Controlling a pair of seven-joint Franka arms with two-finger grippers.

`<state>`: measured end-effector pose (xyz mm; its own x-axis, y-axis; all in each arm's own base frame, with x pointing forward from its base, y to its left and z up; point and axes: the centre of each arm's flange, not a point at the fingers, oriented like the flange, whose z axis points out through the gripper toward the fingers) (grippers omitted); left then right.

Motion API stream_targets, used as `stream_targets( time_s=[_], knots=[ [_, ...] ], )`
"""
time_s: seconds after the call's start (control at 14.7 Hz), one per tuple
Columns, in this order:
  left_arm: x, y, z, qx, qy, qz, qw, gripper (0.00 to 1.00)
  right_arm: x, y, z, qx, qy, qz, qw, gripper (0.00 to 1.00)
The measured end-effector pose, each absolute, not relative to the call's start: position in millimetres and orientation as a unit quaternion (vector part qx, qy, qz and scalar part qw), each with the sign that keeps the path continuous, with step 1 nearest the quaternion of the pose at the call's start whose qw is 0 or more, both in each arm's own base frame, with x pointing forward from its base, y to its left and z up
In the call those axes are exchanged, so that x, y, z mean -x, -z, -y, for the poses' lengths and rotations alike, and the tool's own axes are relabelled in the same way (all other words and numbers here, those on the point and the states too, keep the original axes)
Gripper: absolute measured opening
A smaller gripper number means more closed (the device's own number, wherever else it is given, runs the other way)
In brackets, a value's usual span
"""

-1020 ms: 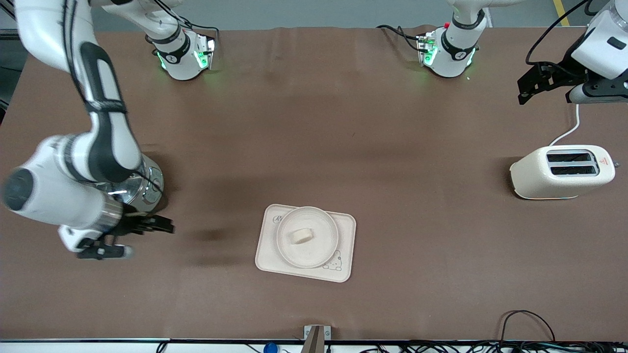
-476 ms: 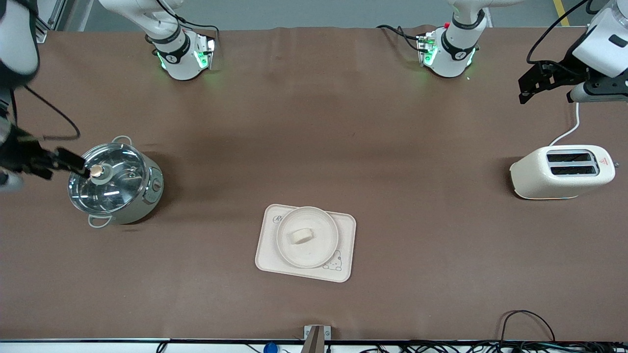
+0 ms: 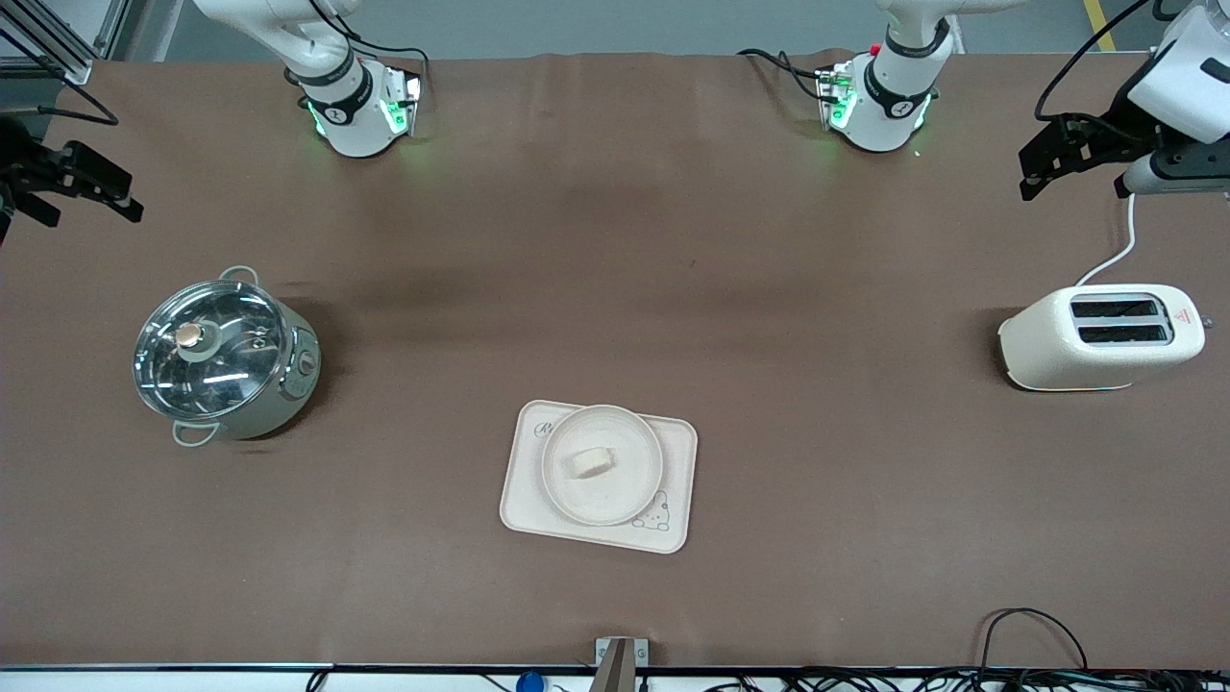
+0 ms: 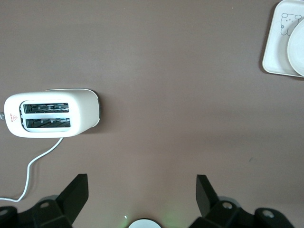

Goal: Place bun in plate and plate on tray

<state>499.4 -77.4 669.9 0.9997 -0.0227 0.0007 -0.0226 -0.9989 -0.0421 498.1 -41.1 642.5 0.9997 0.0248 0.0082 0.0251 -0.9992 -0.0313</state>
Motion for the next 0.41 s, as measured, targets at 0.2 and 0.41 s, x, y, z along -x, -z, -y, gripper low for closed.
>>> stream_targets(
  time_s=[0.2,0.41],
  knots=[
    [-498.8,-669.6,78.3,1.0,-0.001,-0.012,0.021,1.0,-510.1,-645.2,39.3,1.0,0.007,0.014,0.012,1.0],
    [-497.9,-669.0,79.7,1.0,-0.004,-0.014,0.022,1.0,-516.7,-648.3,35.4,1.0,0.012,0.017,0.011,1.0]
  ],
)
